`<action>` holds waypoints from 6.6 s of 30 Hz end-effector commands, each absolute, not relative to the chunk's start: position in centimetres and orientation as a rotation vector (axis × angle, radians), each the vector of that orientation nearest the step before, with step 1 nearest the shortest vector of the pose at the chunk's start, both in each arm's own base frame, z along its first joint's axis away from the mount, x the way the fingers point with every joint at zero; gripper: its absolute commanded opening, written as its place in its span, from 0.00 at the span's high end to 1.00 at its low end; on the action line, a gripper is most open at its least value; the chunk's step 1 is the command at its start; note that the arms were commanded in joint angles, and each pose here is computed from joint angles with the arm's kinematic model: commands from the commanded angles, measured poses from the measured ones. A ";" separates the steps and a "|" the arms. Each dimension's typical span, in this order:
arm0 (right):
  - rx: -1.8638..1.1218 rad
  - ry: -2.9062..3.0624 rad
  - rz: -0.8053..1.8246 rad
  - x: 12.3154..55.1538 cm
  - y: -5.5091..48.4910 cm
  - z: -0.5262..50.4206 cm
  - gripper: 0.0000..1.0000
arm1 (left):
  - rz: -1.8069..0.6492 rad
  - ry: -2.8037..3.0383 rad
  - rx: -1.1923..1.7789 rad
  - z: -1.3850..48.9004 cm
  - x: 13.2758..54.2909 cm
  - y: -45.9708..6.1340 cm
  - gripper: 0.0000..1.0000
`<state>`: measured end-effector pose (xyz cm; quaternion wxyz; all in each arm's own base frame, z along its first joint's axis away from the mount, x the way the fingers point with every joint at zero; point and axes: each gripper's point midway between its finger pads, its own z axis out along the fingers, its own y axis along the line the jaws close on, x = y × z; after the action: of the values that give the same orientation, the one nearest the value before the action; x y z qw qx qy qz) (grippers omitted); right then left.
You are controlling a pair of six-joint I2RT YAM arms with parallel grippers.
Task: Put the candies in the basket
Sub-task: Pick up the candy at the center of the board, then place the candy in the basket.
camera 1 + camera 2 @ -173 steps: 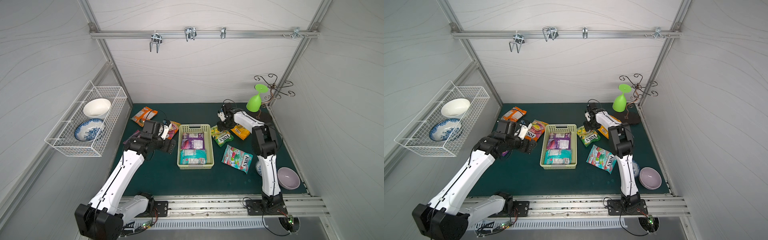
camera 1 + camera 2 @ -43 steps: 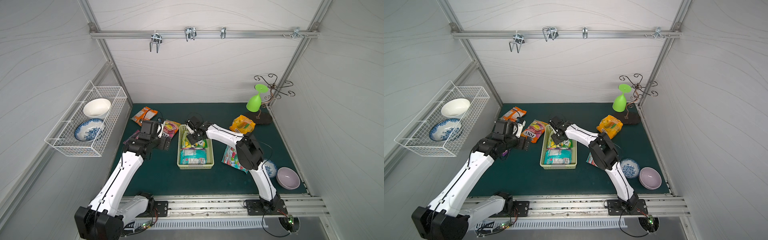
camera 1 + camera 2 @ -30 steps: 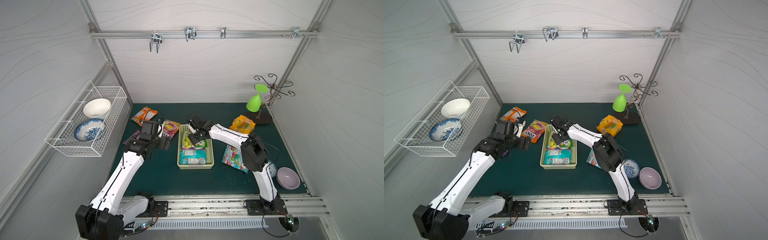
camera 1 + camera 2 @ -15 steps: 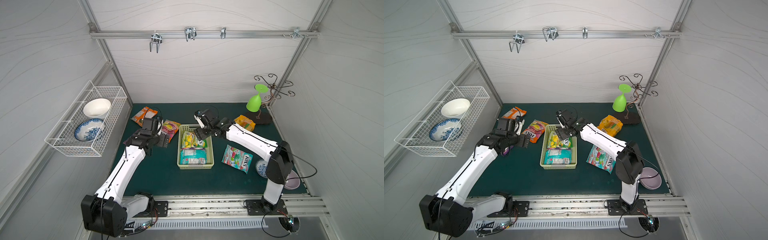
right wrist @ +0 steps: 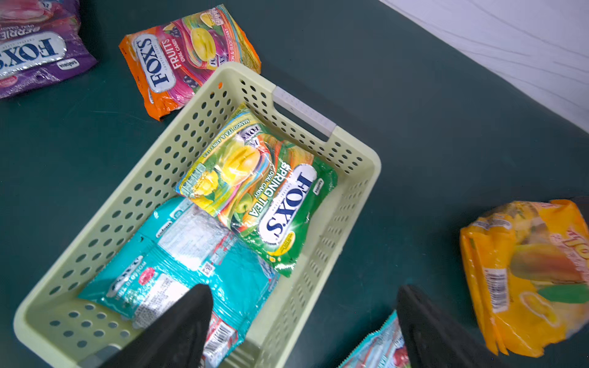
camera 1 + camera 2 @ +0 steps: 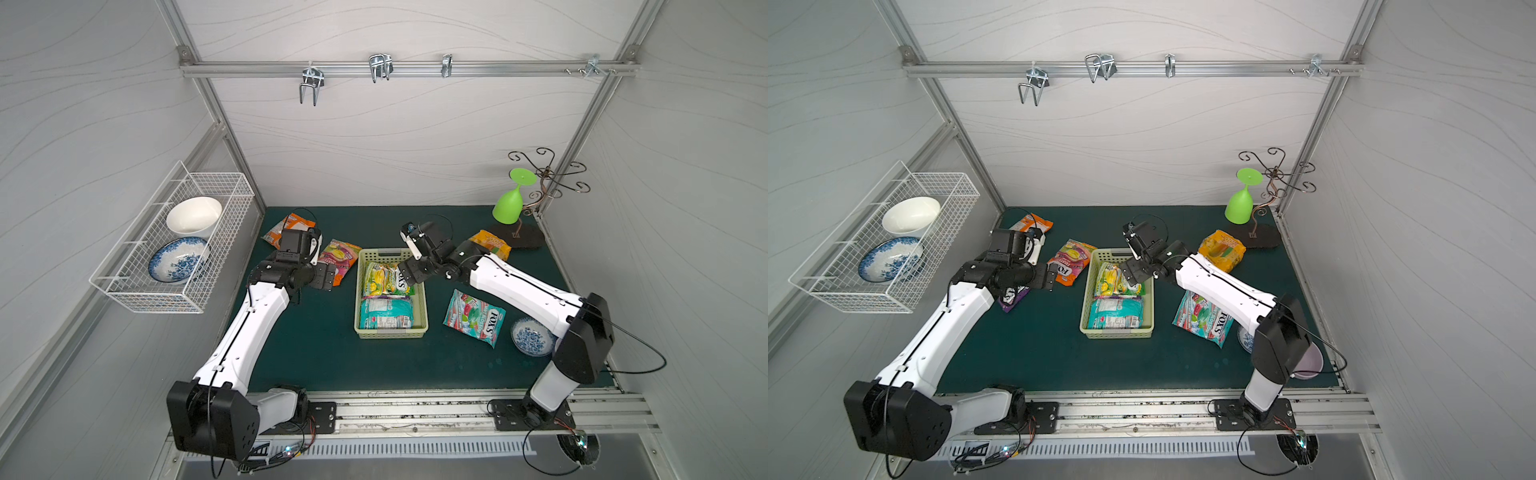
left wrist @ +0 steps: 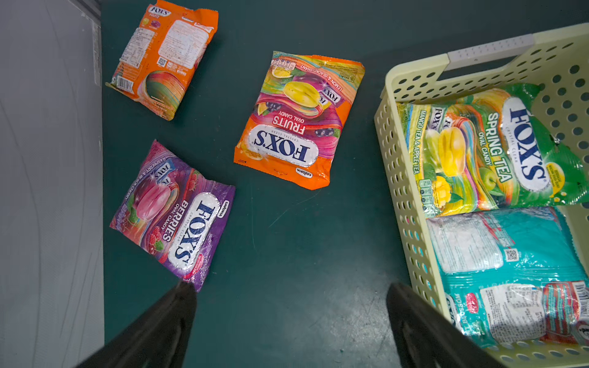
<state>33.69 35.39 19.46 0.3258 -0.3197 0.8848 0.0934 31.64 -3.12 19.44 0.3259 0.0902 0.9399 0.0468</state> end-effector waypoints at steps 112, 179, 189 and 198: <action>-0.614 2.091 0.068 30.4 14.8 24.3 0.01 | -0.144 2.477 0.670 23.0 46.9 -2.3 1.00; -0.586 2.079 0.019 30.8 14.0 24.5 0.01 | -0.649 2.442 1.404 17.6 26.4 -23.5 1.00; -0.585 2.074 0.046 30.5 14.3 24.5 0.01 | -0.644 2.484 1.417 14.9 26.0 -23.6 1.00; -0.594 2.072 0.048 30.4 14.4 24.4 0.01 | -0.508 2.508 1.422 13.3 27.6 -22.8 0.88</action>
<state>30.57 14.10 23.81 0.4602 -0.2431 0.8538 0.0099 27.22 -22.71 13.86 0.1098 0.4802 0.8504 -0.1848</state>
